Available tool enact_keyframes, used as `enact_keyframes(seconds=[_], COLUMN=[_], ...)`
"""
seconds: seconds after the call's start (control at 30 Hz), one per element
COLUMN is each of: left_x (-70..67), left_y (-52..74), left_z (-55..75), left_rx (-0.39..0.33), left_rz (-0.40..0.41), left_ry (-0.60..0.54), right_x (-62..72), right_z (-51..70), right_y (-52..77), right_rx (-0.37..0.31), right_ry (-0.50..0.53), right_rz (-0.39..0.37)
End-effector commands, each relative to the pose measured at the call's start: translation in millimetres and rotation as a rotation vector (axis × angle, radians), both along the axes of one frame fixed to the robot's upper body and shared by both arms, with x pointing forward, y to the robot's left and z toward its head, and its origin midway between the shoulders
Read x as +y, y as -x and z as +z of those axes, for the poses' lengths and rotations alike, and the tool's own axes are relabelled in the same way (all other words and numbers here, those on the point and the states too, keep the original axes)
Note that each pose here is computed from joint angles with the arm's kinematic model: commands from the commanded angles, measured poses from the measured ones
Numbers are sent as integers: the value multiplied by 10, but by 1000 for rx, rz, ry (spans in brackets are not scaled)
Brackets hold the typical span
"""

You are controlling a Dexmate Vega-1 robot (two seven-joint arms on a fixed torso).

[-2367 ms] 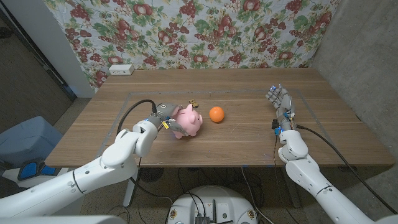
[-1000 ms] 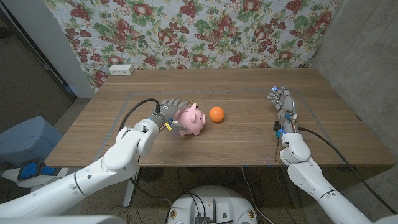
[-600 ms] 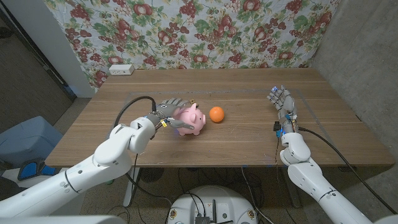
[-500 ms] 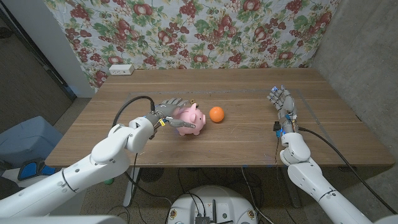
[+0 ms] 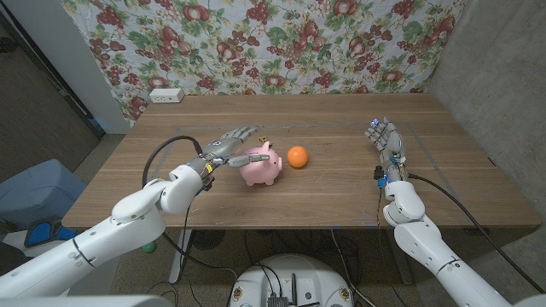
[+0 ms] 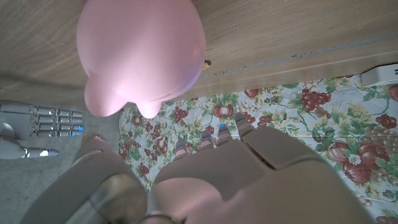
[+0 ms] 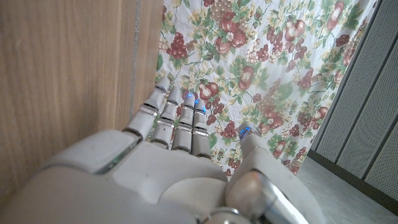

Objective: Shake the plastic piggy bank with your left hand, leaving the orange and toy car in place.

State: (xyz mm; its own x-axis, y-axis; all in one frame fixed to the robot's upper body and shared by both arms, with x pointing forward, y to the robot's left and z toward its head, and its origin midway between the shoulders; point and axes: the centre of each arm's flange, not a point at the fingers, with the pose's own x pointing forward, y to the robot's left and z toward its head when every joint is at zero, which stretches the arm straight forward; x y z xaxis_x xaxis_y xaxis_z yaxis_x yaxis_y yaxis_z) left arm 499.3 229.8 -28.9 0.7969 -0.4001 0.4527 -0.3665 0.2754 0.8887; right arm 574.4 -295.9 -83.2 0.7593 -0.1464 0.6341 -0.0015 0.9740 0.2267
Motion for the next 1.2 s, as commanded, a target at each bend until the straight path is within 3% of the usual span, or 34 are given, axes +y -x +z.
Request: enact_keyframes(seconds=[0.03,0.47,0.97,1.2], left_x=[186,190,206,197], left_y=[-49,-199,-433,-568], left_z=[-14,-25,-78,-120], left_rx=[-84,-70,52,120], left_rz=[-214,-440,-659,-719], left_ry=[316,554,813,916], right_x=[4,17,13,14], right_z=[-5,21,98,138], right_y=[-2,-1,3,-6], right_rx=[7,11,-17,-25], right_ry=[6,39,121,145], right_rz=[6,10,51,72])
